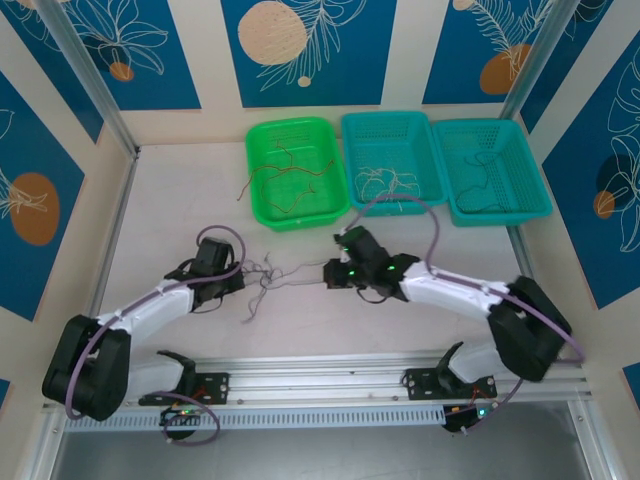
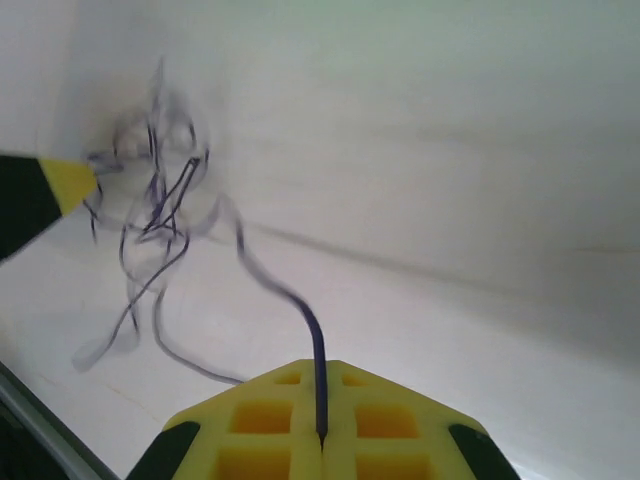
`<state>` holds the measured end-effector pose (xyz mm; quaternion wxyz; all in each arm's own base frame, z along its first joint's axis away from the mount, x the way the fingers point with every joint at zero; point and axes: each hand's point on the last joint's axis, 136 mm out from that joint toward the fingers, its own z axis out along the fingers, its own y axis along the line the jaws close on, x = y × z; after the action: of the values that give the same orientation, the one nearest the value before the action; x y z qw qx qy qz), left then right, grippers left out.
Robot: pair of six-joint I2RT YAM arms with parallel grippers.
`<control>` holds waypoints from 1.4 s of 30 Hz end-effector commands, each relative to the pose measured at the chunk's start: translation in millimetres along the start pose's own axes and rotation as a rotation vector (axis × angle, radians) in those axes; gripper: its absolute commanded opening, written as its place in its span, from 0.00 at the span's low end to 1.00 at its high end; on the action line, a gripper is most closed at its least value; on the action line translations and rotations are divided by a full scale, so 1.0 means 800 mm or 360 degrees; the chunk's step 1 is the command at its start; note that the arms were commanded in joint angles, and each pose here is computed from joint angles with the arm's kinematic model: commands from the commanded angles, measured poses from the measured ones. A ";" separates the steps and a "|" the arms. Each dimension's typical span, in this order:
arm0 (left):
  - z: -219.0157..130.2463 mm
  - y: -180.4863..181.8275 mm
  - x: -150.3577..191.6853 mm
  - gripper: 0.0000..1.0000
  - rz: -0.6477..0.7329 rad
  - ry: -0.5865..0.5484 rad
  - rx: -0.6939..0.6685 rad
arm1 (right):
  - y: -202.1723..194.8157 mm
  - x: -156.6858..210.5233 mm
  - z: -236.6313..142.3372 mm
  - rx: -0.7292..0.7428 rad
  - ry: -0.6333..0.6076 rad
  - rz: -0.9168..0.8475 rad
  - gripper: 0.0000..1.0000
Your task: Untangle the cables
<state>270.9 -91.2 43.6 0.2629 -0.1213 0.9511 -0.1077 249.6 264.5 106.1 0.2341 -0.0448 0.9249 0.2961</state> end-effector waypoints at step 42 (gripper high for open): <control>-0.202 -0.243 -0.031 0.88 0.0893 -0.0574 0.1404 | 0.020 -0.129 -0.275 -0.0645 -0.0596 0.0188 0.00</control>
<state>263.8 -198.8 212.2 0.4616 0.1169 0.8060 -0.3516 252.2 142.4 297.4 0.3500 0.0480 0.8011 0.4832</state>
